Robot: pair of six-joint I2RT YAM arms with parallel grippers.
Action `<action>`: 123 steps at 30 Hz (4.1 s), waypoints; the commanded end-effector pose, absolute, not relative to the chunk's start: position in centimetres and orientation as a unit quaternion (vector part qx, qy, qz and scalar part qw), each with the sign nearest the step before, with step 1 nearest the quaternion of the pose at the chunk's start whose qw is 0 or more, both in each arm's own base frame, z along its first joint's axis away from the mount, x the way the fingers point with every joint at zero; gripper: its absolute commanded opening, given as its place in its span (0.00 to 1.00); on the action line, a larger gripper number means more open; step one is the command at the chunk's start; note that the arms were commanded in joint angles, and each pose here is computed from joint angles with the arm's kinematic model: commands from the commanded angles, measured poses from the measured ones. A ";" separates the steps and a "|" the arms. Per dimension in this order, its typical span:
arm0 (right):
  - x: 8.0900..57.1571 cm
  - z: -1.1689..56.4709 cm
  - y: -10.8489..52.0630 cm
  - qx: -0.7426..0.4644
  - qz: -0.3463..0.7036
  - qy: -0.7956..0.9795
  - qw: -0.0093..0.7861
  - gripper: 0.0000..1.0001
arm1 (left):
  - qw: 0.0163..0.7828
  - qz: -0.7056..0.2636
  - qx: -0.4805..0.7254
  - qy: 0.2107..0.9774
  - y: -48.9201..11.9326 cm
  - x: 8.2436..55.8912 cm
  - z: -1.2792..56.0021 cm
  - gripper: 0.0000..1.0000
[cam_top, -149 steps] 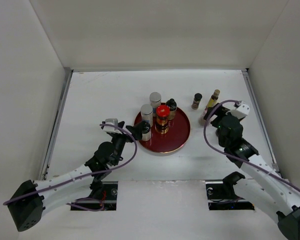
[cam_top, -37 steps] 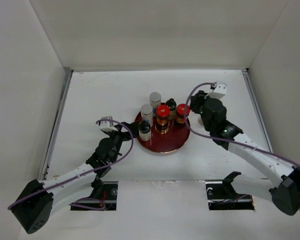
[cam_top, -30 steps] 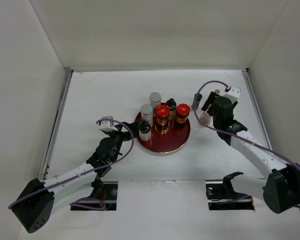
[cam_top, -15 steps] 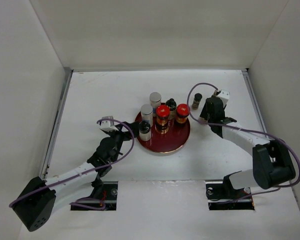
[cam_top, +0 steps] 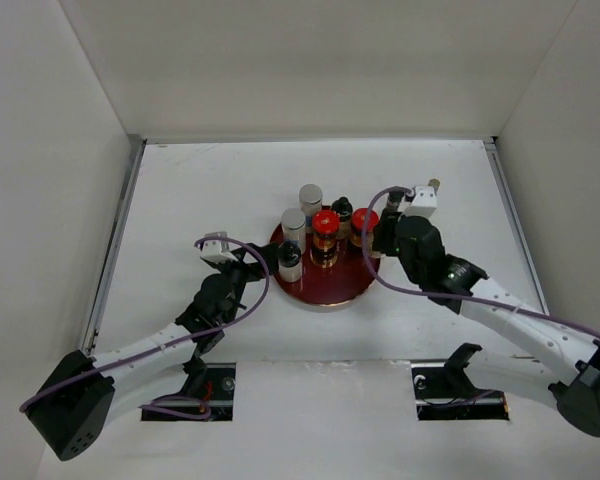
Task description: Organize the condiment bottles
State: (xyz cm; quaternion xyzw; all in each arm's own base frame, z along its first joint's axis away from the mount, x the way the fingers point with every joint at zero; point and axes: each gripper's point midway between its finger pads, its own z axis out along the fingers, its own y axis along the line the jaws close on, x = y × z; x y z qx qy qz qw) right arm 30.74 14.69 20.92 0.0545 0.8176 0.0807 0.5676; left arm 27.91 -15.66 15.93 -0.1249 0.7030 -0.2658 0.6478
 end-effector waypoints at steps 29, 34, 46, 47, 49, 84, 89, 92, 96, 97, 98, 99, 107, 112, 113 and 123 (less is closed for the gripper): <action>29.7 23.4 27.2 -0.047 0.196 0.798 0.568 0.70 | 0.663 -0.275 -0.147 0.680 -14.8 28.2 17.2 1.00; 36.2 22.6 19.2 0.050 0.134 0.799 0.584 0.39 | 0.664 -0.278 -0.149 0.678 -14.9 28.3 17.4 1.00; 46.5 16.7 10.5 0.125 -0.018 0.823 0.555 0.84 | 0.663 -0.297 -0.133 0.674 -15.8 27.9 17.8 0.95; 46.8 16.4 10.5 0.126 -0.022 0.823 0.554 0.84 | 0.663 -0.297 -0.133 0.675 -15.8 27.9 17.7 0.94; 47.2 15.8 10.3 0.127 -0.027 0.824 0.552 0.84 | 0.661 -0.297 -0.134 0.676 -15.7 27.9 17.4 0.93; 29.9 19.4 16.9 0.055 0.110 0.818 0.562 0.39 | 0.667 -0.297 -0.142 0.669 -15.3 28.0 17.9 0.94; 30.4 18.4 21.3 0.031 0.154 0.824 0.545 0.39 | 0.668 -0.298 -0.142 0.667 -15.2 27.9 18.0 0.94; 31.2 17.6 23.9 0.015 0.162 0.825 0.541 0.39 | 0.670 -0.296 -0.144 0.665 -15.0 27.9 18.1 0.94; 32.0 16.0 25.8 -0.006 0.143 0.831 0.537 0.39 | 0.669 -0.298 -0.142 0.666 -15.0 27.8 18.0 0.94; 32.1 15.6 26.0 -0.008 0.140 0.833 0.535 0.39 | 0.670 -0.297 -0.144 0.665 -15.0 27.8 18.1 0.94; 32.1 15.3 26.3 -0.009 0.139 0.834 0.534 0.39 | 0.668 -0.296 -0.143 0.668 -15.1 27.9 17.9 0.94; 32.2 15.1 26.5 -0.011 0.139 0.834 0.533 0.39 | 0.666 -0.296 -0.141 0.670 -15.2 27.9 17.7 0.94; 32.3 14.5 26.6 -0.014 0.124 0.831 0.542 0.44 | 0.661 -0.297 -0.136 0.675 -15.6 28.0 17.4 0.95; 32.0 15.2 26.4 -0.015 0.125 0.828 0.546 0.72 | 0.662 -0.296 -0.138 0.675 -15.5 28.0 17.5 0.95; 32.0 15.8 26.4 -0.013 0.132 0.825 0.550 0.74 | 0.662 -0.296 -0.137 0.675 -15.5 28.0 17.4 0.95; 35.8 22.9 15.5 0.100 0.109 0.773 0.617 0.31 | 0.665 -0.299 -0.140 0.670 -15.4 27.9 17.9 0.94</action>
